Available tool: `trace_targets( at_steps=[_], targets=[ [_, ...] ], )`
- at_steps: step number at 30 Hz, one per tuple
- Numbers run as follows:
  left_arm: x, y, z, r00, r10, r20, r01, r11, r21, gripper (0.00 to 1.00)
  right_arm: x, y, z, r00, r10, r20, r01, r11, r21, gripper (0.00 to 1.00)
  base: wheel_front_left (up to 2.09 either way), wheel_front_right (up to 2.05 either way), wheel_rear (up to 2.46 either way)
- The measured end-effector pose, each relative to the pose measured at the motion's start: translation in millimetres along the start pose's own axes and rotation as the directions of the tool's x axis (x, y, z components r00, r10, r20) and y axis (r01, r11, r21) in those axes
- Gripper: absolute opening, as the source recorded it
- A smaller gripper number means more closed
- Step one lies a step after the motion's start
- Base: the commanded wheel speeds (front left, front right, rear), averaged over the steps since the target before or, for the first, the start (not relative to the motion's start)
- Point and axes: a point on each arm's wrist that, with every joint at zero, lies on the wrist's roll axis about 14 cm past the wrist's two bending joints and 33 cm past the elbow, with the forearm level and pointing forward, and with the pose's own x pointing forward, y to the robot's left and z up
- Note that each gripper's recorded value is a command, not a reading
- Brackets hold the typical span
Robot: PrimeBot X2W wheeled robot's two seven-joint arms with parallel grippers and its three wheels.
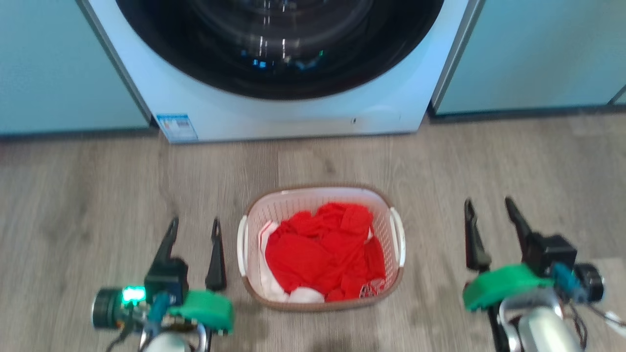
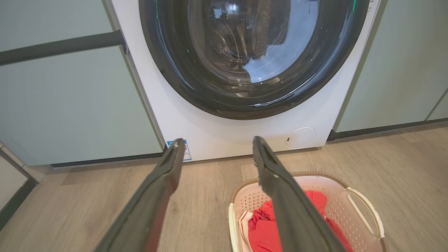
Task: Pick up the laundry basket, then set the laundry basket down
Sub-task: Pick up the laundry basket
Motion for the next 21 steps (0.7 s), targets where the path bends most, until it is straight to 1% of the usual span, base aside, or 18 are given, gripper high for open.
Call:
trace_targets(
  at_steps=[5,6,8,14,15,16,18,19,21],
  targets=[
    [32.2,-0.6,-9.4,1.000,-0.011,-0.023,0.011,1.000,-0.015,1.00,34.1,-6.8,-8.3,1.000,0.001,-0.013,-0.001,1.000,-0.013,1.00,0.00,0.00,0.00],
    [32.2,-0.6,-9.4,1.000,-0.011,-0.023,0.011,1.000,-0.015,1.00,34.1,-6.8,-8.3,1.000,0.001,-0.013,-0.001,1.000,-0.013,1.00,0.00,0.00,0.00],
    [48.8,-1.4,-24.2,0.998,-0.022,-0.060,0.021,1.000,-0.019,1.00,50.6,-10.7,-23.4,0.999,0.000,-0.046,0.000,1.000,-0.010,1.00,0.00,0.00,0.00],
    [80.0,-3.8,-65.7,0.986,-0.042,-0.160,0.039,0.999,-0.027,1.00,78.5,-24.6,-64.0,0.991,-0.020,-0.132,0.020,1.000,-0.006,1.00,0.00,0.00,0.00],
    [80.0,-3.8,-65.7,0.986,-0.042,-0.160,0.039,0.999,-0.027,1.00,78.5,-24.6,-64.0,0.991,-0.020,-0.132,0.020,1.000,-0.006,1.00,0.00,0.00,0.00],
    [91.4,-4.4,-79.0,0.981,-0.048,-0.187,0.044,0.999,-0.029,1.00,87.6,-28.4,-79.0,0.987,-0.025,-0.160,0.024,1.000,-0.004,1.00,0.00,0.00,0.00],
    [102.4,-5.4,-92.0,0.976,-0.053,-0.212,0.045,0.998,-0.042,1.00,95.7,-31.2,-95.5,0.981,-0.026,-0.192,0.025,1.000,-0.005,1.00,0.00,0.00,0.00],
    [102.4,-5.4,-92.0,0.976,-0.053,-0.212,0.045,0.998,-0.042,1.00,95.7,-31.2,-95.5,0.981,-0.026,-0.192,0.025,1.000,-0.005,1.00,0.00,0.00,0.00],
    [111.8,-7.2,-106.1,0.969,-0.058,-0.240,0.047,0.997,-0.054,1.00,102.7,-33.8,-113.6,0.974,-0.028,-0.226,0.029,1.000,0.000,1.00,0.00,0.00,0.00]
  ],
)
